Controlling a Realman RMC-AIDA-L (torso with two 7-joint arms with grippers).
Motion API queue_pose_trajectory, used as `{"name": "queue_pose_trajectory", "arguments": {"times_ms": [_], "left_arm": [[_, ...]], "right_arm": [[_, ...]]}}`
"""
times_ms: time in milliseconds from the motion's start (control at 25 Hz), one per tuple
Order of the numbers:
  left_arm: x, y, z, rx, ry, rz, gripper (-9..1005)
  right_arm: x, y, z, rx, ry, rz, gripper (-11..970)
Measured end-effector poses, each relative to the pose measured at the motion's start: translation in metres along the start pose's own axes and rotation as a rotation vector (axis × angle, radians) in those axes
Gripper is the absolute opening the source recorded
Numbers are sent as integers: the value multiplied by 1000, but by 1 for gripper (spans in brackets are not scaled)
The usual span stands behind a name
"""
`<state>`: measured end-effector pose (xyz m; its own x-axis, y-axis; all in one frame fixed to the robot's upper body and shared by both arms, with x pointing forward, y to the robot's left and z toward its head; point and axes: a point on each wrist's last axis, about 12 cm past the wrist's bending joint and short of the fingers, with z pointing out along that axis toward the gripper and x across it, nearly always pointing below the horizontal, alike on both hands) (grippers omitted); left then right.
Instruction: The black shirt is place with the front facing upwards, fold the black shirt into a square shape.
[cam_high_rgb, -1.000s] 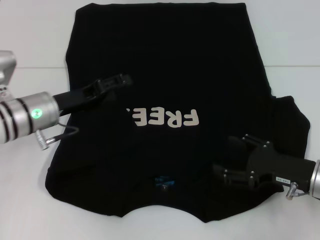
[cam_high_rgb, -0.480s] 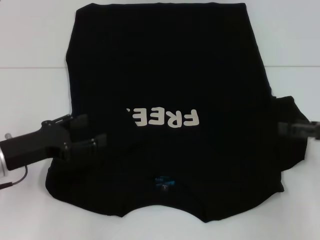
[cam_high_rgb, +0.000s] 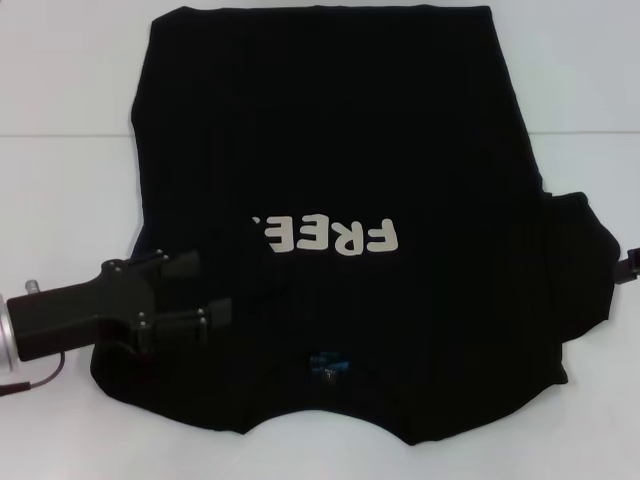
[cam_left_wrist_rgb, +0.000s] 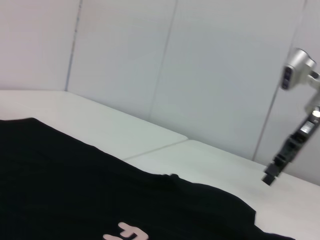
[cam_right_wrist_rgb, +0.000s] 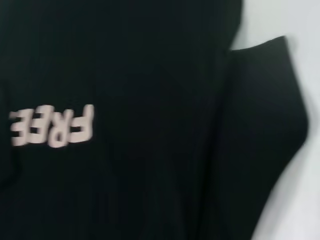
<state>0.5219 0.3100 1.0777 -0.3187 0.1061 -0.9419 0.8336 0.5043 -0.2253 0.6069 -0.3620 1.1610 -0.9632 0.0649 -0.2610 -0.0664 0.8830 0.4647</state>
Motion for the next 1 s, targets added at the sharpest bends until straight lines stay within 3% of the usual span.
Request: {"name": "queue_pose_trajectory", "arguments": {"times_ms": [480,1000], "left_arm": [[1,-1,2,8,5,-2,881],[1,-1,5,12,9,-7,881]], "right_arm": [[-6,2,35,43,-26,36,942],[-7,11,50,46,-16,19,936]]}}
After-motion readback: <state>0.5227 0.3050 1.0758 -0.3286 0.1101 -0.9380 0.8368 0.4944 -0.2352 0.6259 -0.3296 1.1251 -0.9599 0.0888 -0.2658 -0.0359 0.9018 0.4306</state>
